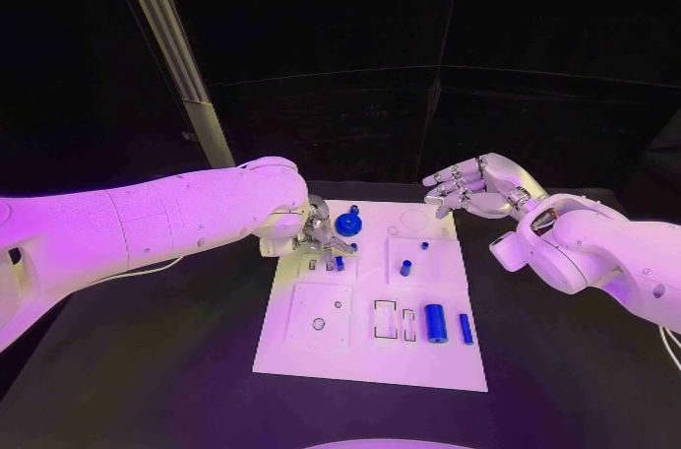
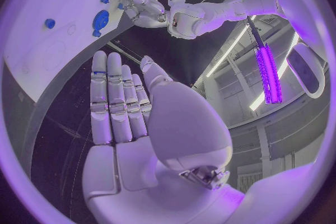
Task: Assemble the parts on the task board
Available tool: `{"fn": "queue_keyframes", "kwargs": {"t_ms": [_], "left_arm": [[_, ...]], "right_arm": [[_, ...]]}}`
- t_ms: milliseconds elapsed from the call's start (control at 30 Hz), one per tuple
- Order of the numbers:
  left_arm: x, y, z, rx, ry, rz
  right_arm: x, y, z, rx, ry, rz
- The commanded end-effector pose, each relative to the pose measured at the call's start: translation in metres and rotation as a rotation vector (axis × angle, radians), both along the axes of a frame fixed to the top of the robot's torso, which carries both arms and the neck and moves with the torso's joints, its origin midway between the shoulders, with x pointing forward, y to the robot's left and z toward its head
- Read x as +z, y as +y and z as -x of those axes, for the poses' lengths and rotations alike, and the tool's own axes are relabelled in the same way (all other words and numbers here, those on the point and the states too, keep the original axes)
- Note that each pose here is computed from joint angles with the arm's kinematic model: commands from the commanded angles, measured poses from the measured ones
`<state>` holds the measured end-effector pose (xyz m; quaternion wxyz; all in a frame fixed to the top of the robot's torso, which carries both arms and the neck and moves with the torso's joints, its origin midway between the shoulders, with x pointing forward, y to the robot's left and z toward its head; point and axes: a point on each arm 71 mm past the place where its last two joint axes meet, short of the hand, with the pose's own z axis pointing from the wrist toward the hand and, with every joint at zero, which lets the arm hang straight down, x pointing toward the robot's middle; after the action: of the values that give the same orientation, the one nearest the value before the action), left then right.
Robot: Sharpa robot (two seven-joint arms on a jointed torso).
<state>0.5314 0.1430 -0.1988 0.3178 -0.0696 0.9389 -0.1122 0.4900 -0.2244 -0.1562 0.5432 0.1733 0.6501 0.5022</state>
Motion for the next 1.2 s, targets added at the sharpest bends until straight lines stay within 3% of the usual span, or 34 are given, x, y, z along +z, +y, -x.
{"fn": "queue_keyframes", "kwargs": {"t_ms": [33, 733, 1200], "left_arm": [[-0.0007, -0.0016, 0.0014, -0.016, 0.020, -0.017], [-0.0040, -0.0084, 0.0044, -0.047, 0.047, -0.030], [-0.0046, -0.0095, 0.0037, -0.037, 0.037, -0.024]], "right_arm": [[0.0008, 0.0013, -0.0005, 0.007, 0.003, -0.001], [-0.0002, 0.0028, -0.0014, 0.015, 0.006, 0.010], [-0.0005, 0.0038, -0.0016, 0.020, 0.009, 0.011]]}}
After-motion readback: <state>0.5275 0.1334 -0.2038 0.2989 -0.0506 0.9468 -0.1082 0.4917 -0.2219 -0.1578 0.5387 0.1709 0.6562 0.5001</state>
